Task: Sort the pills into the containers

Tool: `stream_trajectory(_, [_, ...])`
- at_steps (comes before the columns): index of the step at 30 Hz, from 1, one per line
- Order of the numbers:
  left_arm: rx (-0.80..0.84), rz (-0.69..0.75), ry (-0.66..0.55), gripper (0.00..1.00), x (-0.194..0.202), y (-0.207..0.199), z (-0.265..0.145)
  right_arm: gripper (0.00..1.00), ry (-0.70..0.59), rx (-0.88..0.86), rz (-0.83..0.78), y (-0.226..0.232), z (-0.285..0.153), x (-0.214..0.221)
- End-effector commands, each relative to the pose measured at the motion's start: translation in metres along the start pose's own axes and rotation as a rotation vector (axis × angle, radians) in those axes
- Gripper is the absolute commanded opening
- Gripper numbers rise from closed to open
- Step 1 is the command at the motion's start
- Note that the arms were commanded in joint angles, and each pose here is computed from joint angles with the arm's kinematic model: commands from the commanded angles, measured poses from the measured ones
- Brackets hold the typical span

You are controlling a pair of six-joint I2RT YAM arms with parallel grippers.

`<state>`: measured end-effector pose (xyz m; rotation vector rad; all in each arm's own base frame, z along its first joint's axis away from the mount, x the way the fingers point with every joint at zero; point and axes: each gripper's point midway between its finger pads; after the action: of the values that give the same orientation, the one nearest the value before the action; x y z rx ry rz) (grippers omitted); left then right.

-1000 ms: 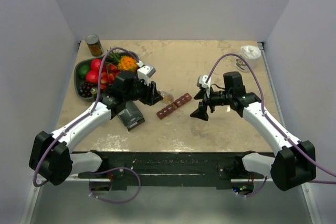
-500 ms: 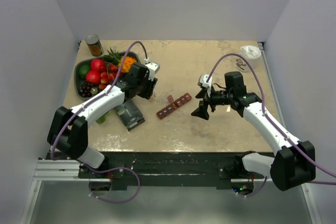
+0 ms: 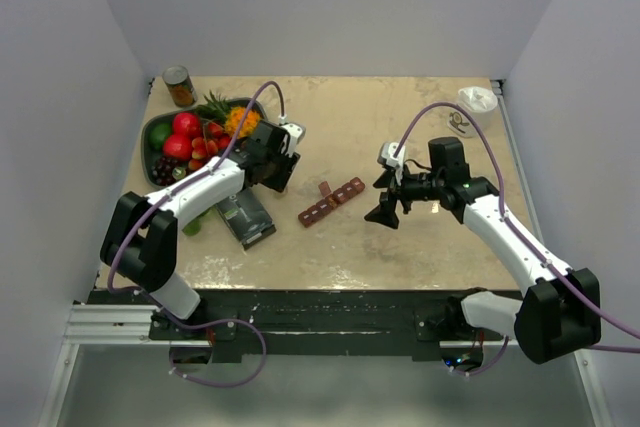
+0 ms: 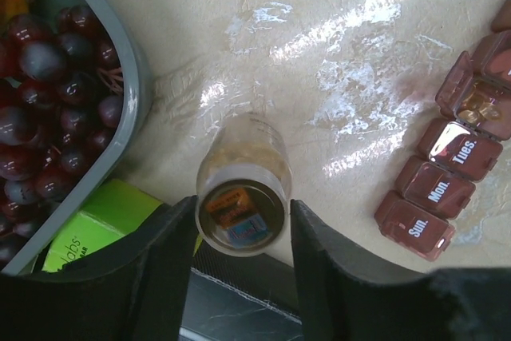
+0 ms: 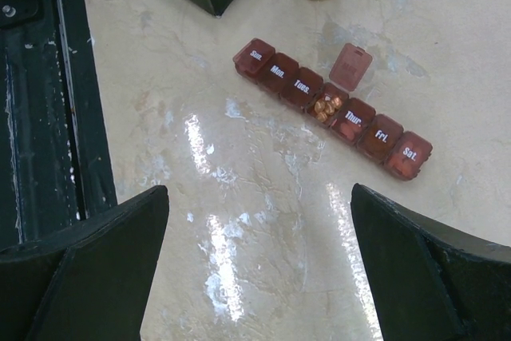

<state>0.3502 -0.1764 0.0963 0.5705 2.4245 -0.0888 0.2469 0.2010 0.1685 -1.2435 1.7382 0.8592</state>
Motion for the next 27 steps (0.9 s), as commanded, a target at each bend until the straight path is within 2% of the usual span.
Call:
stream_trajectory(1, [-0.012,0.006,-0.06,0.58,-0.024,0.006,-0.011,0.99,-0.017,0.02,-0.028,-0.003,-0.003,-0.004])
stream_trajectory(8, [0.004,-0.014,-0.119,0.74,-0.032,0.004,-0.031,0.99,-0.016,0.003,-0.045,-0.001,-0.003,-0.003])
stream_trajectory(12, [-0.006,-0.013,-0.224,0.82,-0.045,0.01,-0.056,0.99,-0.005,-0.009,-0.051,-0.002,-0.002,-0.001])
stream_trajectory(13, [-0.013,-0.019,-0.259,0.9,-0.05,0.012,-0.06,0.99,-0.002,-0.011,-0.05,-0.002,-0.003,-0.002])
stream_trajectory(16, [-0.027,-0.032,-0.342,0.98,-0.058,0.017,-0.078,0.99,0.007,-0.02,-0.06,-0.004,-0.002,-0.004])
stream_trajectory(20, [-0.012,-0.045,-0.426,0.99,-0.065,0.017,-0.1,0.99,0.04,-0.028,-0.103,-0.008,-0.004,-0.006])
stream_trajectory(27, [0.047,-0.047,-0.487,0.99,-0.064,0.008,-0.117,0.99,0.068,-0.056,-0.214,-0.018,-0.007,-0.019])
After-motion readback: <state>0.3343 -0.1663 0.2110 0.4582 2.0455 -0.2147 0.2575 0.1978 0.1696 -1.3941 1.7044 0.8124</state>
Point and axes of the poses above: each gripper's point midway between its finger pads, its own z axis out along the fingers, its own y axis along the line the jaws close on, x = y × z, and after that the axes turned 2 degrees about -z, right-handed
